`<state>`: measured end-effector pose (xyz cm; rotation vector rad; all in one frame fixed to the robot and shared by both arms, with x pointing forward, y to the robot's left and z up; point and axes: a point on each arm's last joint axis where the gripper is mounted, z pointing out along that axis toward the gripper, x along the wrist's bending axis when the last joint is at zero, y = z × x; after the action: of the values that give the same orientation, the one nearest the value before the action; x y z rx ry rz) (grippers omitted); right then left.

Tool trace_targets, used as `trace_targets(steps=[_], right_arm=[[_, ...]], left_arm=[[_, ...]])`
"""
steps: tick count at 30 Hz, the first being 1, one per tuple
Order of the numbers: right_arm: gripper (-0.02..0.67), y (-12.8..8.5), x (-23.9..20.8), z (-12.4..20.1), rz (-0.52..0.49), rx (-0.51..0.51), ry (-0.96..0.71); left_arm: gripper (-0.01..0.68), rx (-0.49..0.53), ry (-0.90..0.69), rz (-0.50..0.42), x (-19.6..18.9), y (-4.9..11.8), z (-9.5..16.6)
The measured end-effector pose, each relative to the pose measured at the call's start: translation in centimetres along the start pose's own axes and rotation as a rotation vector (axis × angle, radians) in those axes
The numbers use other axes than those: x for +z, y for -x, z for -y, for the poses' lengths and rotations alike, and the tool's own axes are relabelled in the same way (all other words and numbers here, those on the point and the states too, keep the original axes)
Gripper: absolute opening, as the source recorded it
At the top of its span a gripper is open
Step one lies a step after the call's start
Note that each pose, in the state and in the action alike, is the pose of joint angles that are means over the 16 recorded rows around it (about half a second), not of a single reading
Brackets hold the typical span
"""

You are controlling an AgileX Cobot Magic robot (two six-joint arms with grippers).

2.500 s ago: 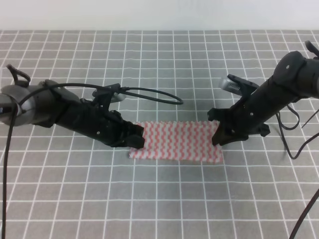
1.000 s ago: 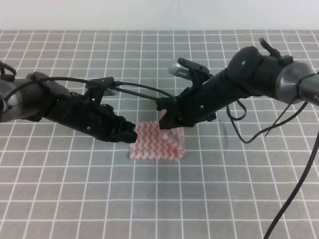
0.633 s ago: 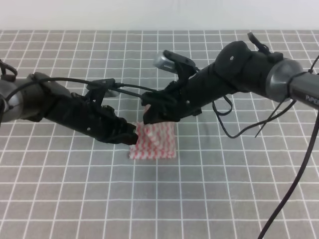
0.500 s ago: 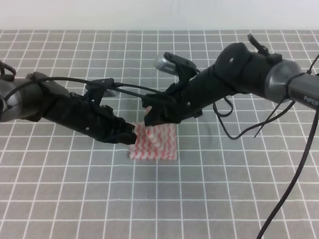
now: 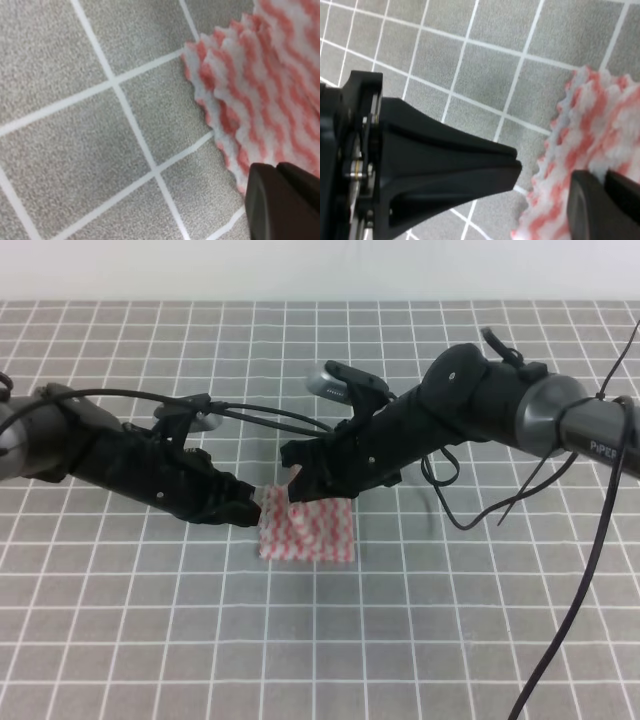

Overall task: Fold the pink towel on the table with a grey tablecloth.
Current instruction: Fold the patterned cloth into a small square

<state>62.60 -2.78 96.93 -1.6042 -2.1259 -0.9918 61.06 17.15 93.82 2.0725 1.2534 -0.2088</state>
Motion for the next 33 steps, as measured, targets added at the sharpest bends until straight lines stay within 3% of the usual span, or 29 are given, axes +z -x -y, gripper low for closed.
trace_targets(steps=[8, 19, 23, 27, 33], right_arm=[[0.026, 0.0, 0.1, -0.1, -0.003, 0.007, 0.009], [0.277, 0.0, 0.3, -0.1, -0.033, 0.033, 0.012], [0.321, 0.3, 0.2, -0.2, -0.034, 0.024, 0.007], [0.274, 0.7, -0.1, -0.1, -0.016, -0.003, -0.015], [0.136, 1.5, -0.7, 0.3, 0.030, -0.040, -0.081]], left_arm=[[-0.003, -0.001, -0.002, -0.001, 0.0, -0.1, 0.0], [-0.003, -0.003, 0.007, 0.002, -0.1, 0.0, -0.1], [-0.003, -0.001, 0.009, 0.020, -0.3, 0.2, -0.4], [-0.003, 0.001, 0.000, 0.046, -0.3, 0.7, -0.7], [-0.003, 0.023, -0.058, 0.061, 0.3, 2.1, -0.8]])
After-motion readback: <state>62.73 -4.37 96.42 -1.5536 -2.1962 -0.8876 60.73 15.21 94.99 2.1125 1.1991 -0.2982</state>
